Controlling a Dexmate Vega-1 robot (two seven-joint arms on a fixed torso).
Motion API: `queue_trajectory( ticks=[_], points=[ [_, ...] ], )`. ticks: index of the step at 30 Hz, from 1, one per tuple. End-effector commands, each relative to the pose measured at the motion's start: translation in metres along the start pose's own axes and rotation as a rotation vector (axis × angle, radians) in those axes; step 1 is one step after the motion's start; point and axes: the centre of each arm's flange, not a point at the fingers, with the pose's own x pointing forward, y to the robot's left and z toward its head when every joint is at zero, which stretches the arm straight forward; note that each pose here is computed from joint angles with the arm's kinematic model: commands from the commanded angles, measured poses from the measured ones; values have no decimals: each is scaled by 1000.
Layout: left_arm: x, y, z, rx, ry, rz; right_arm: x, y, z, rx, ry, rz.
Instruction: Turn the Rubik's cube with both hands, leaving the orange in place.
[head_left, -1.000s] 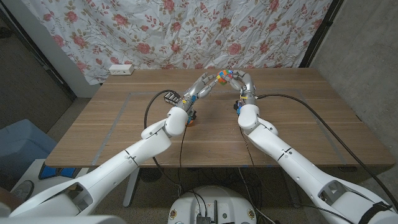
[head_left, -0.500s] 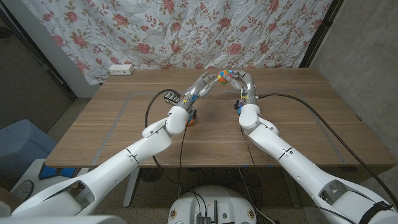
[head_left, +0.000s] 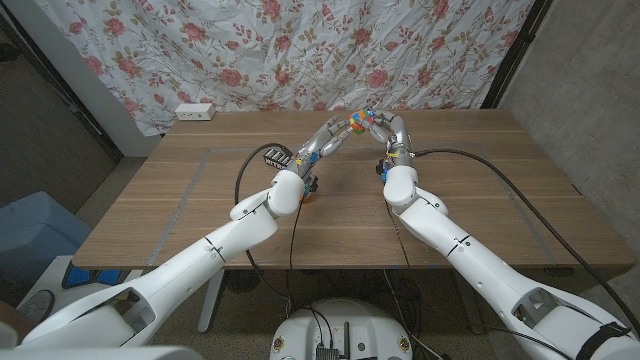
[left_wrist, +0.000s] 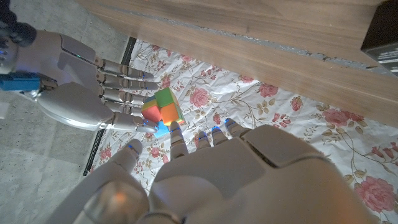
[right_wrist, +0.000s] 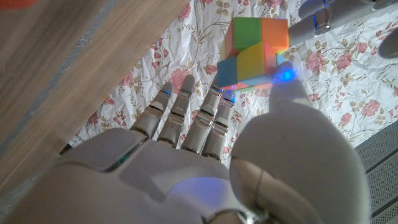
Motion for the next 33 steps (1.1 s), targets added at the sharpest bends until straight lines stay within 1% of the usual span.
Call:
queue_trajectory(
  ticks=[1,11,26,33],
  points=[
    [1,-4,-1,-10,-3,-21,-1,2,3,9,-11,-2],
    [-1,-7,-2,-19,-8,-23,-2,7,3,37,-14,-4],
    [-3,-10,-2,-32,-9,-16,-6,16,3,57,-8,-28],
    [-3,-12,-3,-39,-8,-20,-7,18,3,65,-2,-37]
  ],
)
